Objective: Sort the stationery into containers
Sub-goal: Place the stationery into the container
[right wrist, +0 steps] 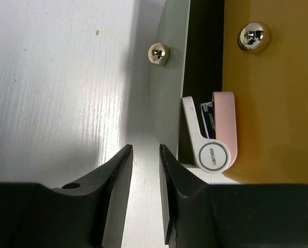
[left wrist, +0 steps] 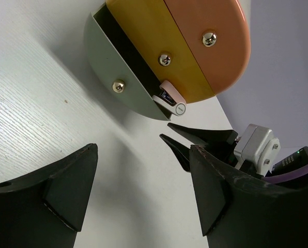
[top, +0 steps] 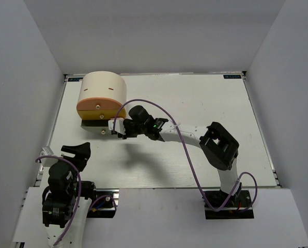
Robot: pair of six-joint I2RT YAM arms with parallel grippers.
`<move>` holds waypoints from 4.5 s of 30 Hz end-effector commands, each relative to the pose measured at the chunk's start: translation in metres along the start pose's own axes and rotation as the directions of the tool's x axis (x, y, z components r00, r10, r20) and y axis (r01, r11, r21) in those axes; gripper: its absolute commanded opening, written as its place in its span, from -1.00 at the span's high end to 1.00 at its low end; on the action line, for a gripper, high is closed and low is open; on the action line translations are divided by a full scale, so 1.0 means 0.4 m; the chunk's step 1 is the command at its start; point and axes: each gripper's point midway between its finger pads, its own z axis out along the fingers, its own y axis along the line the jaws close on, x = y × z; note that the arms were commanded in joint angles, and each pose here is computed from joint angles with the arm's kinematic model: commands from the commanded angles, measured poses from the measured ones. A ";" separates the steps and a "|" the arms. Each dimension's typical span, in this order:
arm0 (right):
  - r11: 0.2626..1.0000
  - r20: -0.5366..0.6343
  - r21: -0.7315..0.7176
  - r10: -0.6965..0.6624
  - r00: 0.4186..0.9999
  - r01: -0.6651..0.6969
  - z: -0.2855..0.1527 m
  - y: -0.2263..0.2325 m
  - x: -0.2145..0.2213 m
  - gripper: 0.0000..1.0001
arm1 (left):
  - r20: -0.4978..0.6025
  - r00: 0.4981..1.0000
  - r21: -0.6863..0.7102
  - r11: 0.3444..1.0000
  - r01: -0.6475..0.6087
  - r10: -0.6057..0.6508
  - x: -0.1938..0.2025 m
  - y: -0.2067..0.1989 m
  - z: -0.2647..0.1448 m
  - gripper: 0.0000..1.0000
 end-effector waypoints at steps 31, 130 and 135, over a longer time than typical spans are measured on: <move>0.993 -0.002 0.114 -0.023 1.000 0.023 0.029 -0.066 0.004 0.24 | 0.003 1.000 -0.010 1.000 0.009 -0.009 0.001 0.007 0.001 -0.62; 0.992 0.120 0.122 -0.037 0.992 0.023 -0.038 -0.079 -0.079 -0.21 | -0.020 1.000 -0.021 1.000 0.021 -0.021 0.013 0.006 0.015 -0.57; 0.986 0.156 0.163 -0.008 0.988 -0.017 -0.100 -0.115 -0.121 0.16 | -0.169 0.986 -0.047 0.999 0.002 -0.010 0.089 0.002 0.076 -0.40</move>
